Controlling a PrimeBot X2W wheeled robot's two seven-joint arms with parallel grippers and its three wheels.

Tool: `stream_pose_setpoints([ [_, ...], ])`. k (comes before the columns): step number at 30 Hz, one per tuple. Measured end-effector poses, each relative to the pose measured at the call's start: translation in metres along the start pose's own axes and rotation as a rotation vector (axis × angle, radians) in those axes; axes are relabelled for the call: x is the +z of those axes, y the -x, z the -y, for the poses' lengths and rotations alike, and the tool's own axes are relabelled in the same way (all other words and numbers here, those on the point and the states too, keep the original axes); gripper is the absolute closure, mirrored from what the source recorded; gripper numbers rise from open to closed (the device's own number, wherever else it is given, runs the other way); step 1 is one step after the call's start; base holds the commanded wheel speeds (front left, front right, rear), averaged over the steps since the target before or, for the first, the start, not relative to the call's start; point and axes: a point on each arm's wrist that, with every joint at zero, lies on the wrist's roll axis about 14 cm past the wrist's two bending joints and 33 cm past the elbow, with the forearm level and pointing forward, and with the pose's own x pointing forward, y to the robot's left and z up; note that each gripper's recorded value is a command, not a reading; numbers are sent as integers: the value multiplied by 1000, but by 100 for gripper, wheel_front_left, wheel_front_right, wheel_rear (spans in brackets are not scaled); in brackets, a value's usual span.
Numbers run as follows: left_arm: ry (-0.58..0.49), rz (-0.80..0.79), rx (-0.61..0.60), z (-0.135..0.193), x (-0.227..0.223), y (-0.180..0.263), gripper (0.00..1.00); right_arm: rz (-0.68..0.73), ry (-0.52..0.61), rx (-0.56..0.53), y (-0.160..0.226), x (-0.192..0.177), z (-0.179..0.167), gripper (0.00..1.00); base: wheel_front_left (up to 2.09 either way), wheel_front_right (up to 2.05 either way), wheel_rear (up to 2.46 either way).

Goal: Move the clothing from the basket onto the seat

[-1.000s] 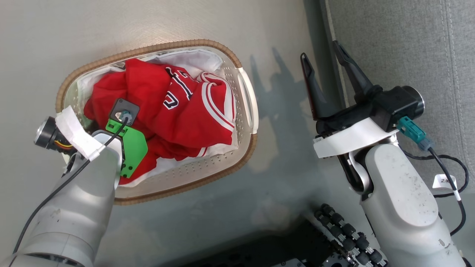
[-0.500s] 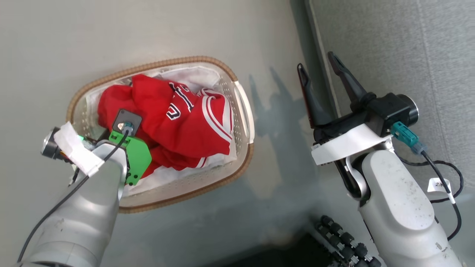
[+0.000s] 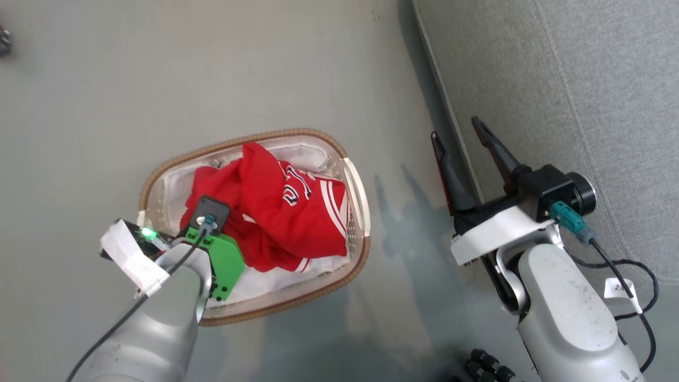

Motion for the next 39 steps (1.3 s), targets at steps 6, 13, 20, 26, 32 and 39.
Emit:
stream_pose_setpoints([
  [6,14,60,27,-1,17,26,100,15,-2,14,14,10,-10,0,0,0,0],
  [13,34,174,62,-1,48,56,100,34,-7,30,33,21,-22,0,0,0,0],
  [20,85,321,94,0,83,87,100,53,-2,51,48,30,-33,0,0,0,0],
  [26,90,463,118,1,119,116,100,71,3,70,63,38,-43,0,0,0,0],
  [32,116,628,150,-2,162,151,100,102,16,94,73,49,-53,0,0,0,0],
  [39,121,788,158,1,201,188,100,124,26,107,82,56,-59,0,0,0,0],
])
